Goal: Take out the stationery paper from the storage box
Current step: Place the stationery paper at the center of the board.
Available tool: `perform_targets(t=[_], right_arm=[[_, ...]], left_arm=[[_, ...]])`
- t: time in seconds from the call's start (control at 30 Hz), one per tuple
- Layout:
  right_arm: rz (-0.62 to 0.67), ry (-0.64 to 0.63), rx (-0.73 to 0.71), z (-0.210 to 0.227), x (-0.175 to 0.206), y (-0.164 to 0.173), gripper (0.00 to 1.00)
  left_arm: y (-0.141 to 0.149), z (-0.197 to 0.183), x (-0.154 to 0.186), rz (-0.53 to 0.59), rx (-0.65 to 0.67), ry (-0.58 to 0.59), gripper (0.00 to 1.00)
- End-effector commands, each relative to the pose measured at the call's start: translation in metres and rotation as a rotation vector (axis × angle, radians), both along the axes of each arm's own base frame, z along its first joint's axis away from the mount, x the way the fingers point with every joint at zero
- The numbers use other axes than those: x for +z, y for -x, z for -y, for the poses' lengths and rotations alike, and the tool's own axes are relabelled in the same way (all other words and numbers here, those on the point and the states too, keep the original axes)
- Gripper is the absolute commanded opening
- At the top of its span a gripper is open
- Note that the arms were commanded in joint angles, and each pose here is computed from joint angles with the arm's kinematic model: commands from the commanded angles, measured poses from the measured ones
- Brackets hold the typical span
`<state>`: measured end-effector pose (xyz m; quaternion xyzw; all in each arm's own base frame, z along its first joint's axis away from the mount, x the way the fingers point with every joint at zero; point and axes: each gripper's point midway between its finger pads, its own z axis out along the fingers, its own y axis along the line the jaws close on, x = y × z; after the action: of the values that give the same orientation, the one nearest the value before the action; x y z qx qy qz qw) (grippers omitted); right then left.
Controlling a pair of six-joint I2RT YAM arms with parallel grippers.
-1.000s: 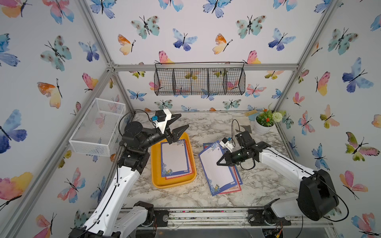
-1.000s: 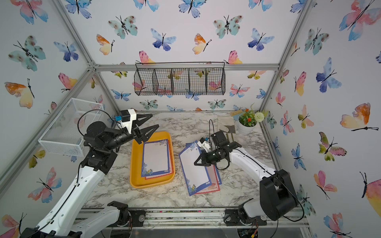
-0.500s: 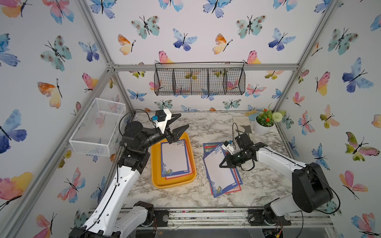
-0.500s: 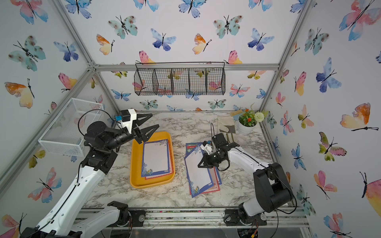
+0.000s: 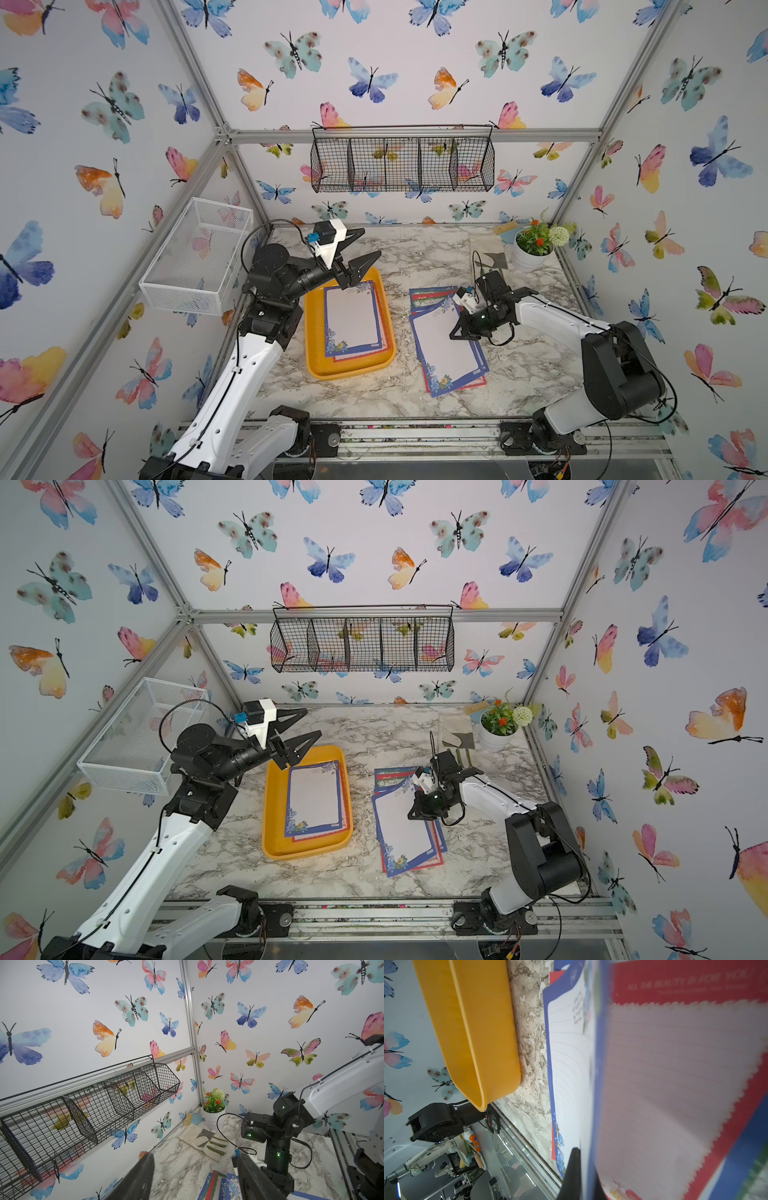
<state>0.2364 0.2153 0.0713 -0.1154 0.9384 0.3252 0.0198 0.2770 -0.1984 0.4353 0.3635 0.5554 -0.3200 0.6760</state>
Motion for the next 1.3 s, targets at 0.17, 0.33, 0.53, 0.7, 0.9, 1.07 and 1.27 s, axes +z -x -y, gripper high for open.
perform_targets(t=[0.17,0.33,0.53,0.7,0.9,1.07,1.27], right_arm=[[-0.032,0.121,-0.012,0.020,-0.025,0.005,0.05],[-0.039,0.132,-0.015,0.022,-0.029,0.004,0.08],[-0.044,0.152,-0.022,0.024,-0.032,0.003,0.29],[-0.028,0.256,-0.050,0.041,-0.036,-0.001,0.51],[0.035,0.417,-0.093,0.068,-0.035,-0.013,0.66],[0.102,0.508,-0.128,0.083,-0.022,-0.027,0.71],[0.187,0.569,-0.173,0.093,-0.002,-0.045,0.73]], left_arm=[[0.000,-0.001,0.007,0.016,0.010,0.004,0.66],[0.000,-0.001,0.007,0.017,0.011,0.003,0.67],[-0.001,-0.001,0.007,0.016,0.012,0.003,0.68],[0.000,-0.002,0.007,0.018,0.015,0.003,0.68],[-0.001,-0.002,0.007,0.017,0.018,0.004,0.68],[-0.001,-0.002,0.008,0.018,0.019,0.004,0.69],[-0.003,-0.003,0.008,0.019,0.030,0.004,0.71]])
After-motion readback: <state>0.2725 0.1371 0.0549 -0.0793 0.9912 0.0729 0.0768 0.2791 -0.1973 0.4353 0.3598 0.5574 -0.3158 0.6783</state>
